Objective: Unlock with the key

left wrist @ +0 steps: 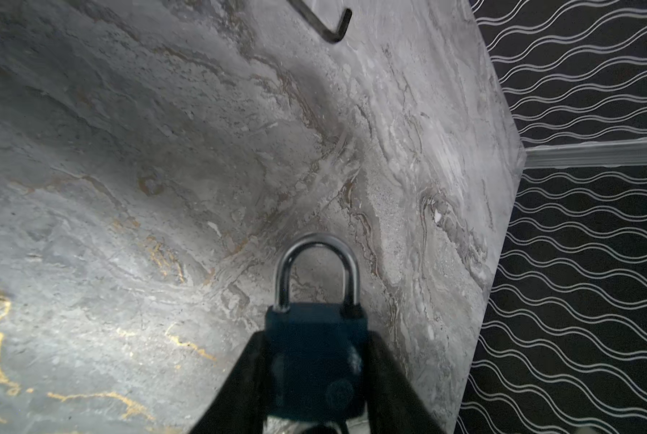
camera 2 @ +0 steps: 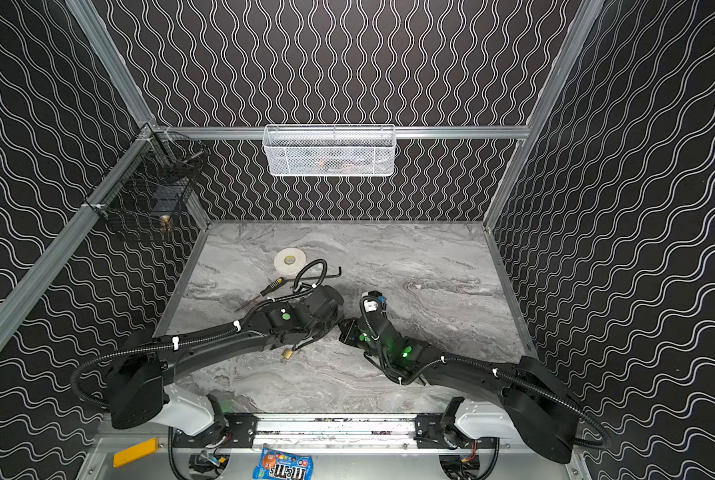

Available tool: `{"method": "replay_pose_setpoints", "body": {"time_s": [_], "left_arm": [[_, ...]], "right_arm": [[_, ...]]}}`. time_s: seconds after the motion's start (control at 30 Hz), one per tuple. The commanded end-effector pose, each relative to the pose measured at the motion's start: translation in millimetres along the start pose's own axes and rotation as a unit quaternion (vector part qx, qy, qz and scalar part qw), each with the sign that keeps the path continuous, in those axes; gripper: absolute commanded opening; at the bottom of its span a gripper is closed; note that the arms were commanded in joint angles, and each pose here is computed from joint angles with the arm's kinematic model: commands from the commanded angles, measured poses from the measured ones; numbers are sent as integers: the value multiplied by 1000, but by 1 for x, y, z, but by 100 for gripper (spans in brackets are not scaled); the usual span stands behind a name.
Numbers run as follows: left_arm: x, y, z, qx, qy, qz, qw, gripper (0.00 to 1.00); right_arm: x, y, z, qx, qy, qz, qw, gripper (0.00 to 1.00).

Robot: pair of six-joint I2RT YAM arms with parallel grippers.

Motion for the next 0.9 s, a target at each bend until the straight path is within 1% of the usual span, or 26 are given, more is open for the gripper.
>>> {"method": "replay_pose_setpoints", "body": {"time_s": [0.0,0.17,0.3,0.33,0.4,0.53,0.63,0.7,0.87], "left_arm": [[5,-12,9,25,30,35,999,0],[10,-16,12,29,39,54,997,0],[12,-19,15,29,47,60,997,0],[13,-19,16,32,48,66,996,0],[13,-18,14,34,41,66,996,0],[15,-12,3,22,9,49,998,0],[17,-11,-4,14,-13,47,999,0],[19,-10,-8,14,-25,43,999,0],[20,-3,-19,16,-65,35,997,0]], "right_arm": [[1,10,-13,-7,-41,-9,999,0],[-2,14,-12,-11,-39,-29,999,0],[-4,16,-11,-22,-36,-28,999,0],[-3,18,-13,-24,-39,-38,998,0],[1,24,-15,-22,-44,-59,997,0],[5,33,-13,9,-32,-65,997,0],[5,27,-11,17,-31,-65,997,0],[7,25,-8,20,-25,-69,997,3],[10,26,0,50,-1,-83,995,15]]}}
Point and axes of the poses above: each gripper's point midway between its finger pads, its own x axis back along the fingers, its own y axis along the line the jaws close on, z = x × y, the point moved 3 cm from there along x, back along the fingers, and after that the axes turned 9 degrees about -x, right-handed, at the moved point
